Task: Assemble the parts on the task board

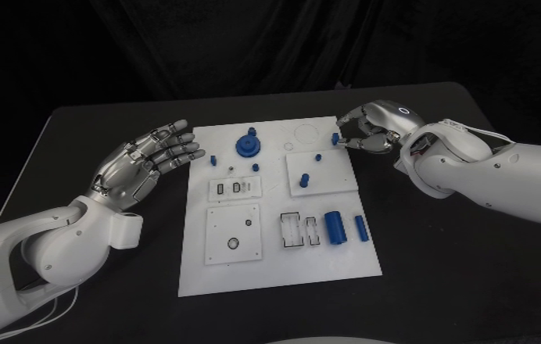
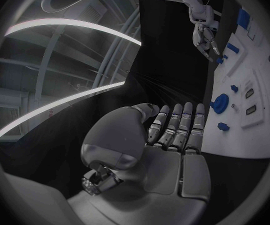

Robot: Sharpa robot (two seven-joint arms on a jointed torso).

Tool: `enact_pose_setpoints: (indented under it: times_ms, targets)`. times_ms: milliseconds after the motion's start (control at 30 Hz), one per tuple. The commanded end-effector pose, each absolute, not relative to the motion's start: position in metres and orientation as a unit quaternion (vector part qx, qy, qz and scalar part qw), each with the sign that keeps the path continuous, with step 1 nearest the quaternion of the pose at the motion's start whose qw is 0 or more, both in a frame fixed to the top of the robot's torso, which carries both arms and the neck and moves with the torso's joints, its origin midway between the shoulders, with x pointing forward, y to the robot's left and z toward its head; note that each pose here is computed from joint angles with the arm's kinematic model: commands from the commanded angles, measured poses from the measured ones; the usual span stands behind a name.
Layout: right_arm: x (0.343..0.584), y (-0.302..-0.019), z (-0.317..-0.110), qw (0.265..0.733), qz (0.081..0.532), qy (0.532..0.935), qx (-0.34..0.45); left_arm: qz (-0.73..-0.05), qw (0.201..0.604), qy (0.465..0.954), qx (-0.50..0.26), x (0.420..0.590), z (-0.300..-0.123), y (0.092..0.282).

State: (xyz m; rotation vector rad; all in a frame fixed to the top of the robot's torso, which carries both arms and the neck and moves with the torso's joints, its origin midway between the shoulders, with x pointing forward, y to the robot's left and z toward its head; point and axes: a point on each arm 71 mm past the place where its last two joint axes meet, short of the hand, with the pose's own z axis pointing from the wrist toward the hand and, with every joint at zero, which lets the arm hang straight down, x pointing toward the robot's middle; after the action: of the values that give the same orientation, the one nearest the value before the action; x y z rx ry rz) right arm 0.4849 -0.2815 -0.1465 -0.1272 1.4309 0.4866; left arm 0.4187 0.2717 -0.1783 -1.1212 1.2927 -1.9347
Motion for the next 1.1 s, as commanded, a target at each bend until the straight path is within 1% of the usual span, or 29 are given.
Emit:
enact_pose_setpoints:
  times_ms: [33, 1100]
  targets:
    - [0.486, -0.281, -0.148, 0.730, 0.224, 0.643, -0.058, -0.757, 0.301, 0.423, -0.397, 0.418, -0.169, 0.276]
    - [0.494, -0.277, -0.158, 0.717, 0.215, 0.660, -0.058, -0.755, 0.292, 0.428, -0.401, 0.418, -0.171, 0.275]
